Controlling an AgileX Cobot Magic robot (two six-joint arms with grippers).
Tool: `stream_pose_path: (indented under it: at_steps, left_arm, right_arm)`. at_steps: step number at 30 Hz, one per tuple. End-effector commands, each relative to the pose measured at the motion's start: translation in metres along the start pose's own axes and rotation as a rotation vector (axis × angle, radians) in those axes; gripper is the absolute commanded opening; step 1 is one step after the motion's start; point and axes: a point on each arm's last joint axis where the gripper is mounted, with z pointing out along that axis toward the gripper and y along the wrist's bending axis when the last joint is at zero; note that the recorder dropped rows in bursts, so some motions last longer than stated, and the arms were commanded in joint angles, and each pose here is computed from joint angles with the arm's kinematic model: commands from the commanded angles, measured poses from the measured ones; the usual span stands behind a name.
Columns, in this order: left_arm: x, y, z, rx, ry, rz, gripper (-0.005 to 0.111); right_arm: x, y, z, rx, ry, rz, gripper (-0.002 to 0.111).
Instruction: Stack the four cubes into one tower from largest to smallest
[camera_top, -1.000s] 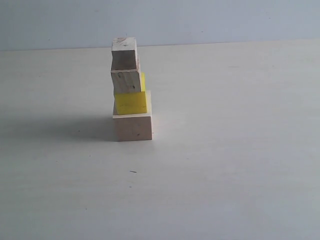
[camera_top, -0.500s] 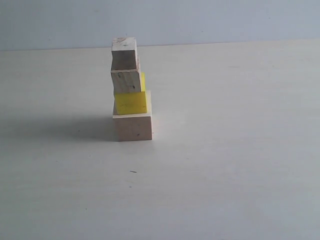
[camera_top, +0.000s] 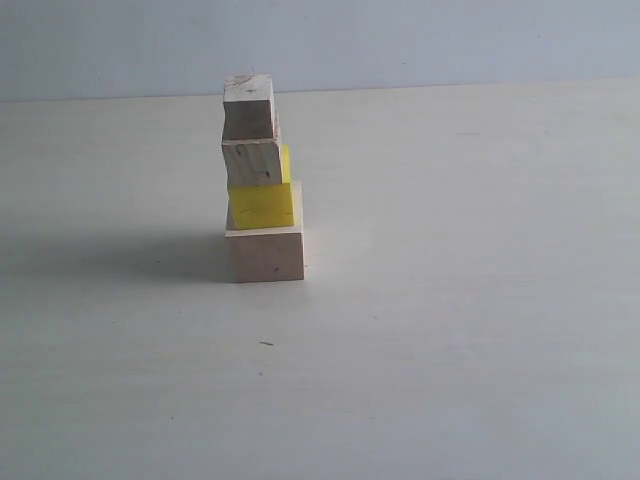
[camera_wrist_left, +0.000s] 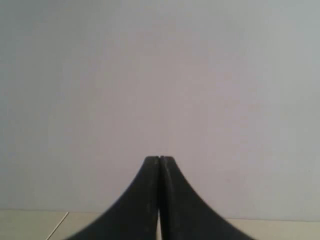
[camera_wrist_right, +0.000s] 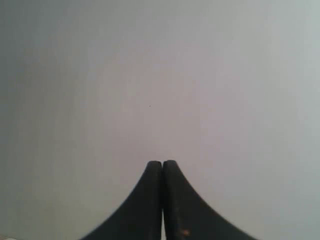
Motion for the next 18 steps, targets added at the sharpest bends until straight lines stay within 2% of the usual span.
stream_pose_path:
  at_steps: [1,5,10,15,18]
  left_arm:
    - [0.003,-0.002,0.000,0.025,0.021,-0.065,0.000]
    - [0.003,-0.004,-0.002,0.050,0.015,-0.108,0.000]
    - [0.018,-0.006,0.002,0.045,0.106,-0.117,0.000]
    - [0.056,-0.007,0.018,0.033,0.207,-0.136,0.000]
    - [0.084,-0.006,0.029,0.027,0.217,-0.173,0.000]
  right_arm:
    - [0.001,0.000,0.000,-0.001,-0.002,0.008,0.000]
    - [0.001,0.000,0.000,-0.001,-0.002,0.008,0.000]
    - [0.001,0.001,0.000,-0.003,-0.002,0.010,0.000]
    - [0.001,0.001,0.000,-0.004,-0.002,0.012,0.000]
    - [0.001,0.001,0.000,-0.004,-0.002,0.012,0.000]
